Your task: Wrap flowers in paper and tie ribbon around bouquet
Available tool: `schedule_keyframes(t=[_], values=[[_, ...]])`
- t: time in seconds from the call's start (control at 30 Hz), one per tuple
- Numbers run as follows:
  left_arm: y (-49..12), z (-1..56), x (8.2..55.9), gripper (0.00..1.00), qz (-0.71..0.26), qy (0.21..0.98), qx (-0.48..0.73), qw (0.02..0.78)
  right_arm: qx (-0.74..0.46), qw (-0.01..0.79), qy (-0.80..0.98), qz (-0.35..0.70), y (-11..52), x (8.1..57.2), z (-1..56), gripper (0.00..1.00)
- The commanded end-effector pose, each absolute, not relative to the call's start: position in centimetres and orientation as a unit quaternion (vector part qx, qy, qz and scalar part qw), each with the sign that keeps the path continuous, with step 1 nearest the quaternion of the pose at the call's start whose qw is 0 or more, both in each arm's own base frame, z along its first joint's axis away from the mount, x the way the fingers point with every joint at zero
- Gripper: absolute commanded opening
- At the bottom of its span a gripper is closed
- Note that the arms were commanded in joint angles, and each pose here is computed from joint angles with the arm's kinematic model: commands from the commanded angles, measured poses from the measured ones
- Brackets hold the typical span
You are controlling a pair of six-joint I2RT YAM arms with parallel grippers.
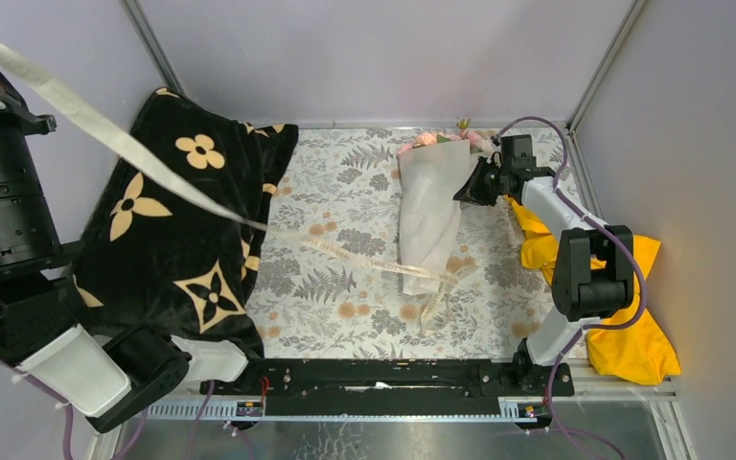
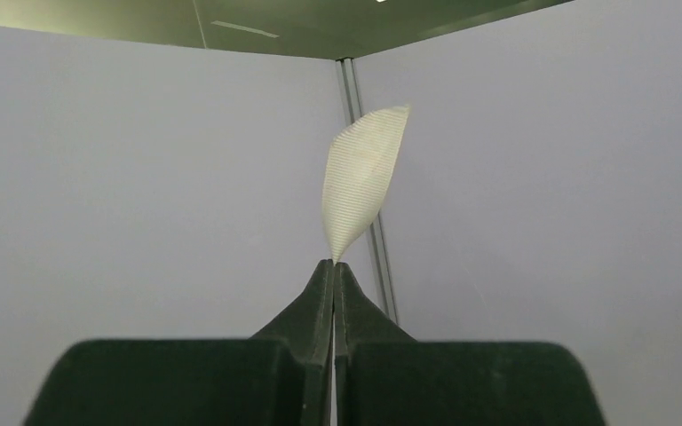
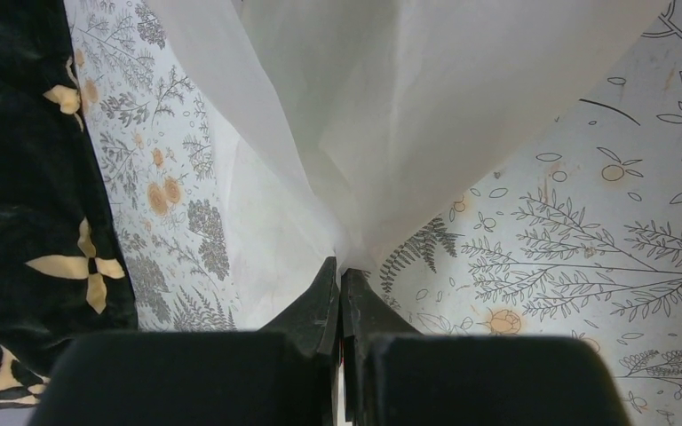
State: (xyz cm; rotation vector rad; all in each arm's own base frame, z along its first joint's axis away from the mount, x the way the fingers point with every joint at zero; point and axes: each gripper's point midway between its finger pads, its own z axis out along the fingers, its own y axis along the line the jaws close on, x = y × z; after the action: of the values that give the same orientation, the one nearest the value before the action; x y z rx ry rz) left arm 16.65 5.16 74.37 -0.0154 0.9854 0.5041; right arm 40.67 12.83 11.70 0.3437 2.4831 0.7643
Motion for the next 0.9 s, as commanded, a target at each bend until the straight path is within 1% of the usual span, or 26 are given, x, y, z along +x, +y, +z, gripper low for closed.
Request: schedule_keyframes(t=[0.0, 0.07, 0.17, 0.2, 0.27, 0.3, 0.33, 0.43, 0.5, 0.53, 0.57, 0.6, 0.67, 0.77, 0.87], values=[[0.9, 70.7, 21.9, 0.0, 0.242, 0.528, 0.062, 0.811, 0.115, 0.287, 0.908, 0.282, 12.9, 42.3, 13.7, 0.0], [0.9, 71.5, 21.6, 0.0, 0.231, 0.516, 0.053, 0.823, 0.114, 0.29, 0.908, 0.279, 12.8, 42.3, 13.7, 0.0], [0.8, 72.6, 20.4, 0.0, 0.182, 0.499, 0.041, 0.847, 0.113, 0.292, 0.909, 0.275, 12.7, 42.4, 13.7, 0.0], [-0.5, 71.4, 21.0, 0.0, 0.159, 0.515, 0.068, 0.84, 0.112, 0.293, 0.909, 0.275, 12.7, 42.5, 13.7, 0.0], [-4.8, 67.7, 22.3, 0.0, 0.075, 0.555, 0.143, 0.816, 0.11, 0.29, 0.91, 0.275, 12.7, 42.6, 13.5, 0.0], [-7.9, 64.9, 23.0, 0.0, 0.02, 0.581, 0.192, 0.791, 0.11, 0.288, 0.911, 0.275, 12.8, 42.7, 13.4, 0.0], [-11.9, 61.8, 23.1, 0.0, -0.058, 0.602, 0.25, 0.756, 0.109, 0.287, 0.911, 0.275, 12.8, 42.8, 13.3, 0.0], [-20.6, 52.4, 21.2, 0.0, -0.251, 0.664, 0.365, 0.602, 0.108, 0.284, 0.912, 0.275, 12.9, 43.1, 12.9, 0.0], [-23.5, 48.4, 19.6, 0.0, -0.33, 0.69, 0.392, 0.511, 0.108, 0.285, 0.912, 0.274, 12.8, 43.4, 12.9, 0.0], [-24.2, 46.5, 19.2, 0.0, -0.347, 0.7, 0.401, 0.478, 0.109, 0.286, 0.912, 0.273, 12.8, 43.5, 13.0, 0.0], [-24.6, 44.6, 19.4, 0.0, -0.346, 0.712, 0.406, 0.457, 0.109, 0.288, 0.911, 0.274, 12.8, 43.7, 13.2, 0.0], [-24.4, 42.7, 20.3, 0.0, -0.326, 0.729, 0.403, 0.448, 0.11, 0.29, 0.91, 0.276, 12.9, 43.8, 13.5, 0.0], [-23.1, 39.3, 23.0, 0.0, -0.252, 0.761, 0.392, 0.452, 0.109, 0.295, 0.905, 0.286, 13.2, 44.0, 14.4, 0.0], [-19.3, 36.3, 28.4, 0.0, -0.109, 0.785, 0.36, 0.493, 0.109, 0.301, 0.899, 0.3, 13.5, 43.7, 15.6, 0.0], [-16.1, 37.8, 33.5, 0.0, 0.009, 0.769, 0.319, 0.554, 0.107, 0.305, 0.893, 0.312, 13.9, 43.4, 16.4, 0.0]])
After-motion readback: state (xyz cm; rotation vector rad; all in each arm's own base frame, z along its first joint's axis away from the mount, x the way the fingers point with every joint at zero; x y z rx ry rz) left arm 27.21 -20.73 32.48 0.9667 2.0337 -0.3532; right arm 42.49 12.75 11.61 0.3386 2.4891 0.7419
